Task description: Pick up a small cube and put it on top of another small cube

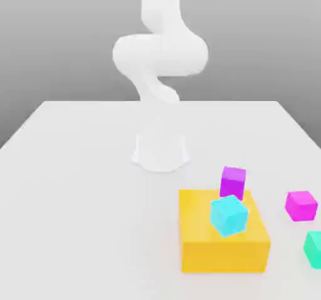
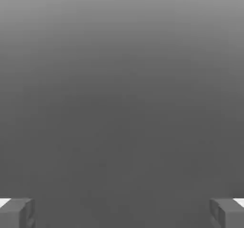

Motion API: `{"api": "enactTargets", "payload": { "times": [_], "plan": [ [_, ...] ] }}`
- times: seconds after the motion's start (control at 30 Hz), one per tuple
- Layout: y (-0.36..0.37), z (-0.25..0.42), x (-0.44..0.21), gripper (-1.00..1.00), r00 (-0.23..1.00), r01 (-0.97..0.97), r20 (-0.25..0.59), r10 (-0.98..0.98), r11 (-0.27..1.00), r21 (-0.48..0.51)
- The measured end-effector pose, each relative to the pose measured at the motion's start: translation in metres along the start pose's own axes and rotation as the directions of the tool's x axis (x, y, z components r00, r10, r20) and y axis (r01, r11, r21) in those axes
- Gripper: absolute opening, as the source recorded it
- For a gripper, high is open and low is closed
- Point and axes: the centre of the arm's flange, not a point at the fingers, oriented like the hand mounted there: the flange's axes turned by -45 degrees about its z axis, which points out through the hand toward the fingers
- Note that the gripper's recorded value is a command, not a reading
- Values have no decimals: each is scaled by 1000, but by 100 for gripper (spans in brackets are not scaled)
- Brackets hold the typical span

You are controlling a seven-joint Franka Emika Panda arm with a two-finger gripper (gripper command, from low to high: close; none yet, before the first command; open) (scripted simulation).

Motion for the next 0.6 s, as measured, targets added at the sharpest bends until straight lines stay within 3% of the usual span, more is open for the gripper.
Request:
{"api": "enactTargets", "payload": {
  "times": [0.13, 0.3, 0.47, 0.6],
  "plan": [
    [-65, 86, -17, 0, 966, 226, 102, -238, 967, 115],
    [-154, 172, -69, 0, 835, 472, 167, -525, 838, 275],
    [-239, 234, -152, 0, 616, 655, 165, -770, 618, 435],
    [-304, 262, -240, 0, 380, 746, 104, -919, 371, 552]
  ]
}}
